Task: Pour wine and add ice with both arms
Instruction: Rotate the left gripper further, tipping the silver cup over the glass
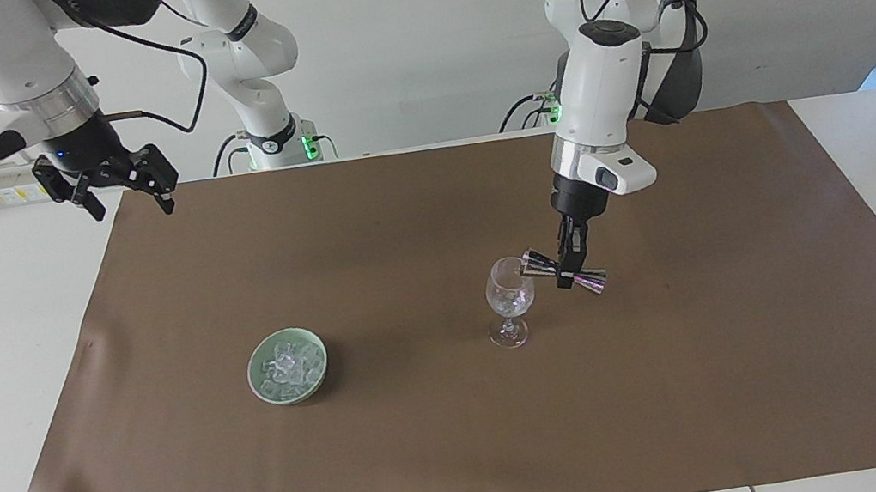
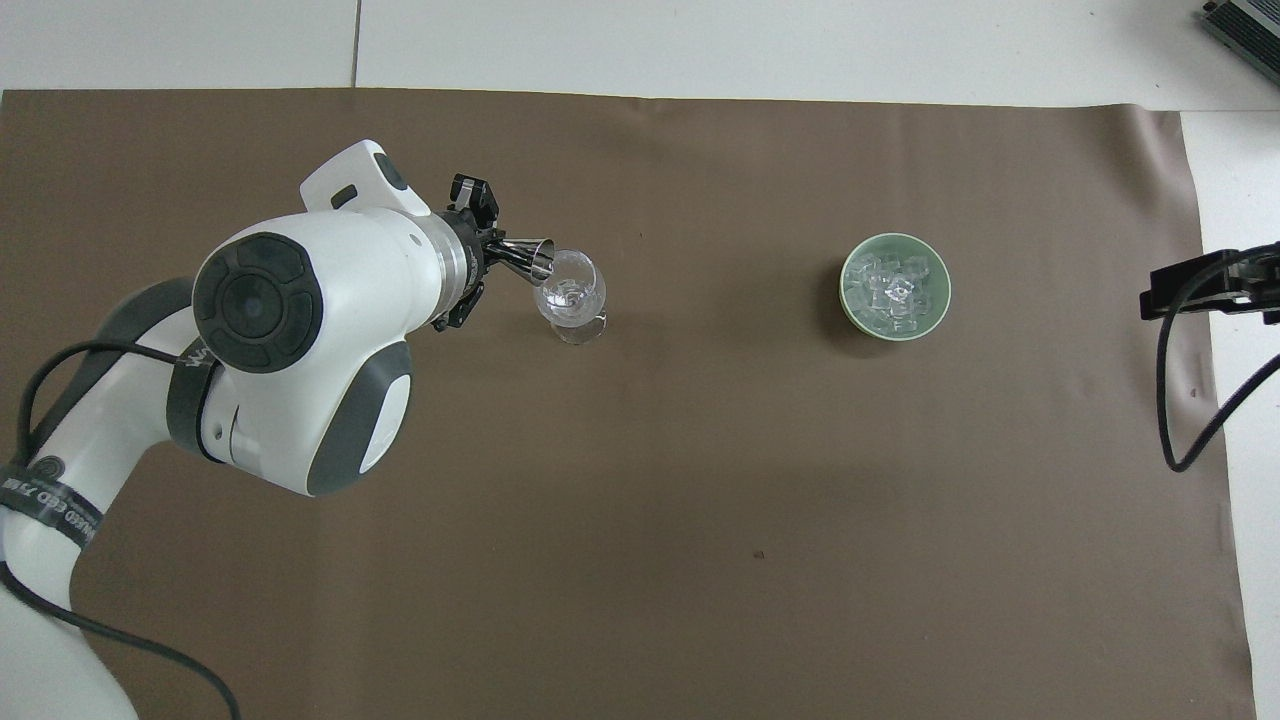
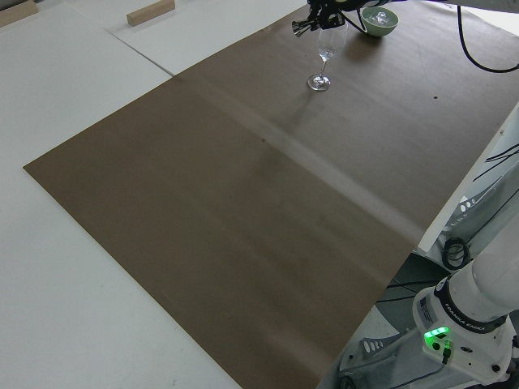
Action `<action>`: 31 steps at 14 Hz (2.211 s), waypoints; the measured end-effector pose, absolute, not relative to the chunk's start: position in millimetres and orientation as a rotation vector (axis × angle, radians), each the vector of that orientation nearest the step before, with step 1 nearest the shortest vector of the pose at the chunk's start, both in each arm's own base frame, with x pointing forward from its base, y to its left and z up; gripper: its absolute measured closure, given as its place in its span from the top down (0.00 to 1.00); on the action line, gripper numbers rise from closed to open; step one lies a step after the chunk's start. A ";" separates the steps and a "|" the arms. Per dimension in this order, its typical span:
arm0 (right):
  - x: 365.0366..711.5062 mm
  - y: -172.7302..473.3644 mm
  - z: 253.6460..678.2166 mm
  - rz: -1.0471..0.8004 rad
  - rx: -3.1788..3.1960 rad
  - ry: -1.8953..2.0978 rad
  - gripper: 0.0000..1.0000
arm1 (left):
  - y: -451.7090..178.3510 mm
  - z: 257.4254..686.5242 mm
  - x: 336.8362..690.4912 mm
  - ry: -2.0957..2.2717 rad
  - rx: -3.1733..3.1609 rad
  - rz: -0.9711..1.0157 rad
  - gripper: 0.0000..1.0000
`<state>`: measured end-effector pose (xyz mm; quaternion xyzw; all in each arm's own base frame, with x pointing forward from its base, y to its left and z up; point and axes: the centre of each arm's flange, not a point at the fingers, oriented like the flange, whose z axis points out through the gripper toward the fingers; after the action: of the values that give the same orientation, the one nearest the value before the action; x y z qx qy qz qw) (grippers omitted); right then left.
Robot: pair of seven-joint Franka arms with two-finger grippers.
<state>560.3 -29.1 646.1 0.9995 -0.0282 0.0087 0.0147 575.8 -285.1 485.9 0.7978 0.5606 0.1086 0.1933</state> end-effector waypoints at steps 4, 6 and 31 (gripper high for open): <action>560.3 -29.1 646.1 0.027 3.111 -0.088 1.00 | -293.2 490.5 572.6 1.575 2.248 0.306 0.22; 560.3 -29.1 646.1 0.027 3.111 -0.088 1.00 | -296.5 491.5 571.1 1.571 2.255 0.314 0.22; 560.3 -29.1 646.1 0.027 3.111 -0.088 1.00 | -309.3 503.9 566.1 1.536 2.341 0.455 0.22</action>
<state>560.3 -29.1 646.1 0.9995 -0.0282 0.0087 0.0147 566.1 -309.3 503.9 0.8157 0.5352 0.1586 0.1520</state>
